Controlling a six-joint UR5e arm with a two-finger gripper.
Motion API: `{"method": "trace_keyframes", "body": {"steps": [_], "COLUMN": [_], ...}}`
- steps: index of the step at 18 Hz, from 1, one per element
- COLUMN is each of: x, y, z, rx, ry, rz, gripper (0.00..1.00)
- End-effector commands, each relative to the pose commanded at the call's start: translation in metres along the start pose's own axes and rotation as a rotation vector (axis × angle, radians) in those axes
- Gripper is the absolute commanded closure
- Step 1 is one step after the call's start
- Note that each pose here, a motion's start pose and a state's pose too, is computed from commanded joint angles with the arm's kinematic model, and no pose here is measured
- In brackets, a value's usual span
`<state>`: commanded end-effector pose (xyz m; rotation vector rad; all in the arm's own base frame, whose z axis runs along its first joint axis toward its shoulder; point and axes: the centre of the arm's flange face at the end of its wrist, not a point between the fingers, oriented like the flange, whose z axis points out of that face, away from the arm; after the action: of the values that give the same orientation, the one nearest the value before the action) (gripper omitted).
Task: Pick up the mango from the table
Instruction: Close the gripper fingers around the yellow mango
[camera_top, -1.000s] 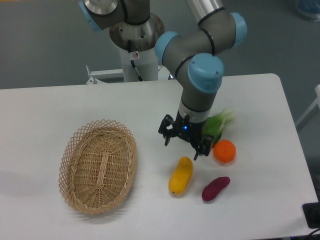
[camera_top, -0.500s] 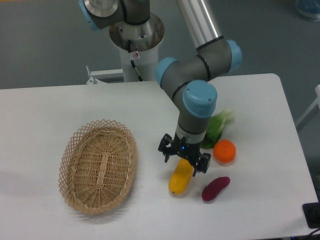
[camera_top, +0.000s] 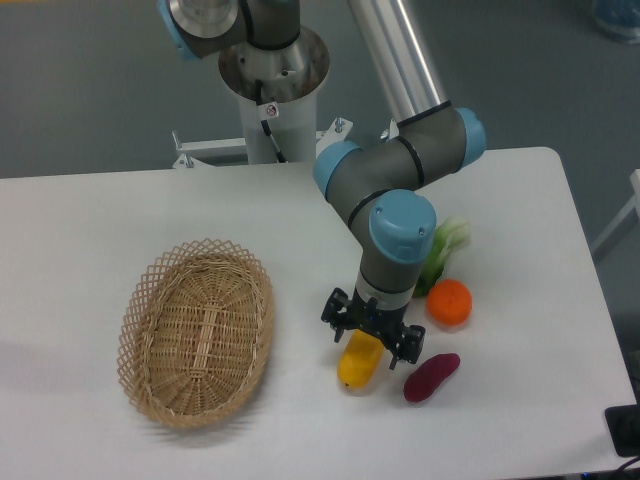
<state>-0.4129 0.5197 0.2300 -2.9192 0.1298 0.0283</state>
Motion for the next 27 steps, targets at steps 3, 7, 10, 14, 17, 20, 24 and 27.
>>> {"method": "trace_keyframes", "body": {"steps": [3,7,10,14,17,20,24,27], "x": [0.003,0.005,0.008,0.010,0.013,0.015,0.021,0.022], "y": [0.002,0.004,0.007,0.009,0.011,0.005,0.001,0.002], "z": [-0.001,0.001,0.007,0.010,0.015,0.022,0.029,0.031], "rx": [0.000,-0.004,-0.014,-0.020,-0.035,-0.028,-0.035,-0.055], "ry": [0.002,0.006,0.013,0.014,0.004,-0.012,-0.015,-0.027], "rz": [-0.003,-0.007,-0.008,-0.005,-0.002,0.011,0.022,0.011], "gripper": [0.00,0.00,0.00,0.00,0.00,0.00,0.00,0.00]}}
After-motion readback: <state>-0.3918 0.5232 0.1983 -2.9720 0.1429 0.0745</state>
